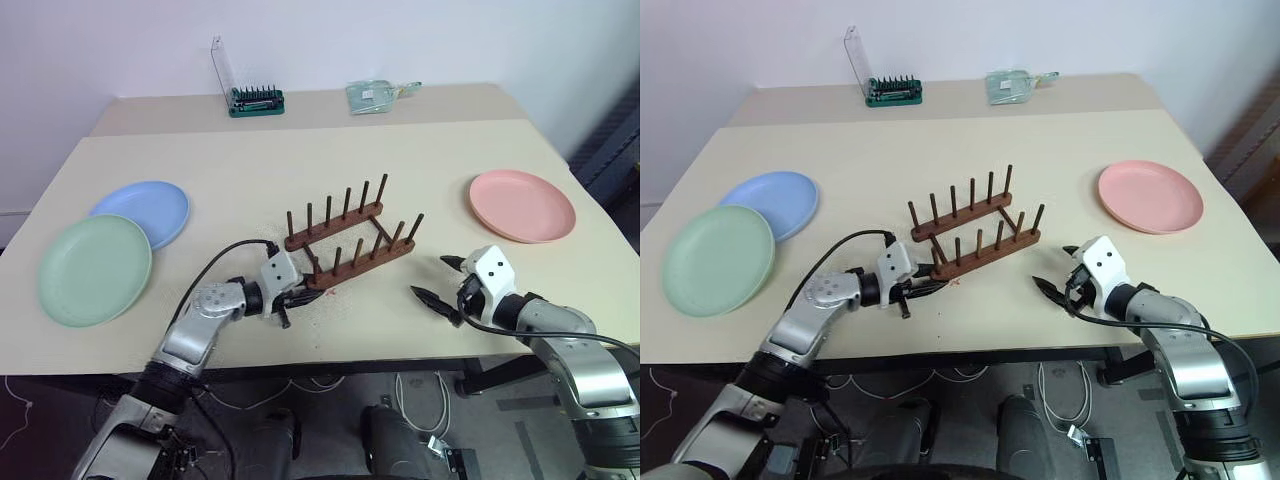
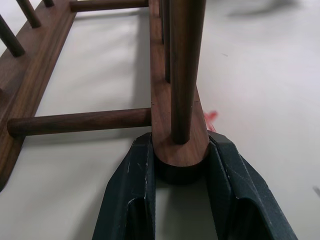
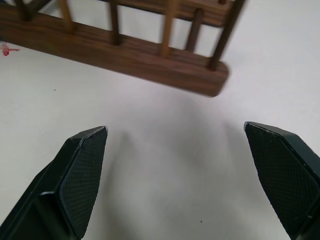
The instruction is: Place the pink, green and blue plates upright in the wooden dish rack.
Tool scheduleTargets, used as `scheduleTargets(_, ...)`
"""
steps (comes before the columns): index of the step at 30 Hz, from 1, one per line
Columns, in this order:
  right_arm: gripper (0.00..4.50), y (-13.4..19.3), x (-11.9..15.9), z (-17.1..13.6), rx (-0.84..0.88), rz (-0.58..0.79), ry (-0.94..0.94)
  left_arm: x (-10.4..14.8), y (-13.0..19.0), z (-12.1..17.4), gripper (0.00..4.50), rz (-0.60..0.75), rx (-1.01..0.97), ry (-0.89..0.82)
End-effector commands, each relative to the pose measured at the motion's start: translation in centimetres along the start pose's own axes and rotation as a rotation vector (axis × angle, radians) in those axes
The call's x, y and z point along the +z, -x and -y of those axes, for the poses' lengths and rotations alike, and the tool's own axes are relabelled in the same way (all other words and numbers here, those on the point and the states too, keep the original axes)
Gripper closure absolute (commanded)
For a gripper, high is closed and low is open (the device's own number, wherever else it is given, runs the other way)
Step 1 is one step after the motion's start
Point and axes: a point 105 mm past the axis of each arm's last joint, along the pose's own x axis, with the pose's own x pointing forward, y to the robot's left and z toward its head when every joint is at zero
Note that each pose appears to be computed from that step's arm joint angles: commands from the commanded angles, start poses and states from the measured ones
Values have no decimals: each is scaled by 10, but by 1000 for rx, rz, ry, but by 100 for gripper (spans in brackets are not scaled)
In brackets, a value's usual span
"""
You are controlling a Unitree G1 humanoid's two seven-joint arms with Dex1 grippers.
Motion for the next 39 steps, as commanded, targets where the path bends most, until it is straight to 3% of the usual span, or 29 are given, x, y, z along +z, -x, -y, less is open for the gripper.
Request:
scheduleTargets(1, 0, 2, 10, 3, -12, 33, 35, 14, 4, -6, 375, 45, -39, -27)
scheduleTargets(8, 0, 1, 12, 3, -7, 33, 44, -6, 13, -22, 25, -30, 46, 1)
scheduleTargets(11, 0, 0, 14, 1, 8, 37, 44, -15, 24, -23, 8, -68, 84, 32)
scheduleTargets(14, 84, 0, 15, -1, 19, 41, 40, -20, 36, -22, 0, -91, 120, 80)
scheduleTargets(17, 232, -2, 16, -6, 41, 47, 38, -24, 50, -15, 82, -100, 148, 129)
scheduleTargets(21, 442, -5, 15, -12, 74, 46, 37, -20, 57, 7, 286, -90, 113, 158)
scheduleTargets(24, 450, -10, 15, -14, 89, 40, 47, -15, 49, 21, 441, -75, 60, 188)
scheduleTargets(33, 450, -27, 13, -25, 130, 20, 76, -9, 10, 36, 447, -44, 6, 235)
scheduleTargets(39, 450, -43, 10, -17, 58, -7, 138, -20, 3, 8, 447, -82, 168, 128)
